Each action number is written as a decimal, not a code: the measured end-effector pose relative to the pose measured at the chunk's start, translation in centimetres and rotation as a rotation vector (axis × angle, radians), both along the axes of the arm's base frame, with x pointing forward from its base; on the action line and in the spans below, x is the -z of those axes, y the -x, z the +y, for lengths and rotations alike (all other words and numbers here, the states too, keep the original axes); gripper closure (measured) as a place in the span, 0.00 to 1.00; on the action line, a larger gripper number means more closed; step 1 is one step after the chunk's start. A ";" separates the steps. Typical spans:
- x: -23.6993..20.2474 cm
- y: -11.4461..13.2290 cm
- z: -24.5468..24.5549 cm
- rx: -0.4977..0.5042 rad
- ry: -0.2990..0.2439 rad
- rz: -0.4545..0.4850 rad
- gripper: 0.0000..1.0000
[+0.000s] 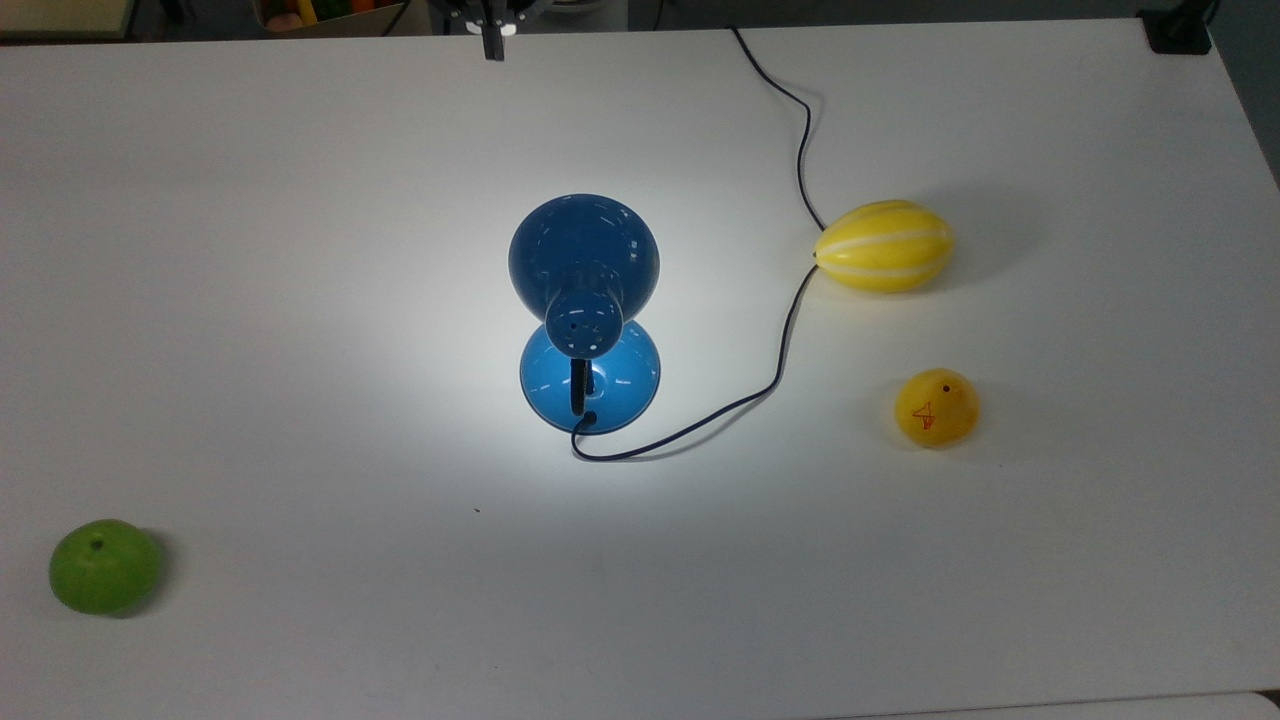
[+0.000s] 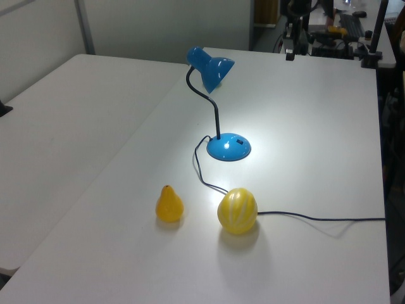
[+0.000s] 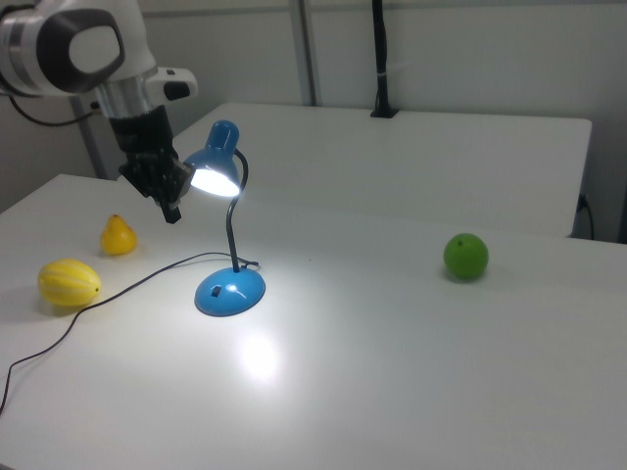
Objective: Turn off lamp
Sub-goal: 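Move the gripper down to the switch on the blue lamp base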
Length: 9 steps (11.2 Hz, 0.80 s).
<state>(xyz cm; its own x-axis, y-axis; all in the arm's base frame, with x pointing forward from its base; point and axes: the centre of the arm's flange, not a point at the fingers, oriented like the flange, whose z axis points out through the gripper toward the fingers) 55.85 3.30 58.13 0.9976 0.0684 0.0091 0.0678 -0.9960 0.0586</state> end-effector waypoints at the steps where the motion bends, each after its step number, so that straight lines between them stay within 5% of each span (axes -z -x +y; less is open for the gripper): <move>1: 1.6 -0.4 0.9 -0.019 -0.002 -0.018 0.99; 9: 17.3 -3.3 4.3 -0.025 -0.031 -0.146 0.99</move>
